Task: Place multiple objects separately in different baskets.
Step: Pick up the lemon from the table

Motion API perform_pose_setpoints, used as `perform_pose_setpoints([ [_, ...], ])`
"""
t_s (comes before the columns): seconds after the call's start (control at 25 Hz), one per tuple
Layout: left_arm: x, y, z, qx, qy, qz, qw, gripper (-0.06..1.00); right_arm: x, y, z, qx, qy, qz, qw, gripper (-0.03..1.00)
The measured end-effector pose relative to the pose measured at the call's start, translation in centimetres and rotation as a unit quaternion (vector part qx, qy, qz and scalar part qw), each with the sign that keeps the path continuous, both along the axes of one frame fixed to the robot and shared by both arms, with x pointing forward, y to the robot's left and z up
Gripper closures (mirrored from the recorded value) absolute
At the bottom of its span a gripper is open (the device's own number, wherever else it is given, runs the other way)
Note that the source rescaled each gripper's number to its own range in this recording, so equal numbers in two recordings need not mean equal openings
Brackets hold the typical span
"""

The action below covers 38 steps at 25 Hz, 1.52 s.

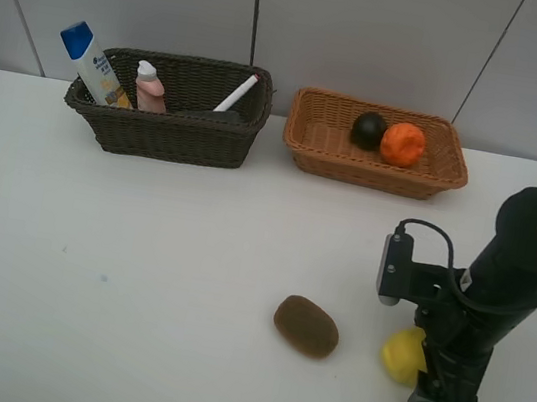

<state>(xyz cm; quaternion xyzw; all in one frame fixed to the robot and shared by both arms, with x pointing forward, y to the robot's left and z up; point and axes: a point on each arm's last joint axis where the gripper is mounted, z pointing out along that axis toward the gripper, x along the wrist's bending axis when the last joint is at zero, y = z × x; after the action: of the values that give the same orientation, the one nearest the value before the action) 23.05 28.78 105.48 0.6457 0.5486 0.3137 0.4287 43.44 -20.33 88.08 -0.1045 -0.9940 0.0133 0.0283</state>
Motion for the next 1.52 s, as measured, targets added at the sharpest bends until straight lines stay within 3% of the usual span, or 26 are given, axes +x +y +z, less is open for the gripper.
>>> perform_pose_setpoints([
  [0.52,0.0,0.0,0.0,0.000,0.000,0.000,1.000,-0.06,0.5,0.2,-0.7,0.006,-0.015,0.004,1.000,-0.02],
  [0.6,0.0,0.0,0.0,0.000,0.000,0.000,1.000,-0.06,0.5,0.2,-0.7,0.006,-0.016,0.004,1.000,0.07],
  [0.64,0.0,0.0,0.0,0.000,0.000,0.000,1.000,-0.06,0.5,0.2,-0.7,0.006,-0.016,0.004,1.000,0.18],
  [0.72,0.0,0.0,0.0,0.000,0.000,0.000,1.000,-0.06,0.5,0.2,-0.7,0.006,-0.016,0.004,1.000,0.54],
  [0.76,0.0,0.0,0.0,0.000,0.000,0.000,1.000,-0.06,0.5,0.2,-0.7,0.005,-0.015,0.004,1.000,0.66],
  [1.24,0.0,0.0,0.0,0.000,0.000,0.000,1.000,-0.06,0.4,0.2,-0.7,0.004,-0.012,0.000,1.000,0.65],
  [1.52,0.0,0.0,0.0,0.000,0.000,0.000,1.000,-0.06,2.3,1.2,1.0,0.006,-0.009,-0.044,0.999,0.65],
])
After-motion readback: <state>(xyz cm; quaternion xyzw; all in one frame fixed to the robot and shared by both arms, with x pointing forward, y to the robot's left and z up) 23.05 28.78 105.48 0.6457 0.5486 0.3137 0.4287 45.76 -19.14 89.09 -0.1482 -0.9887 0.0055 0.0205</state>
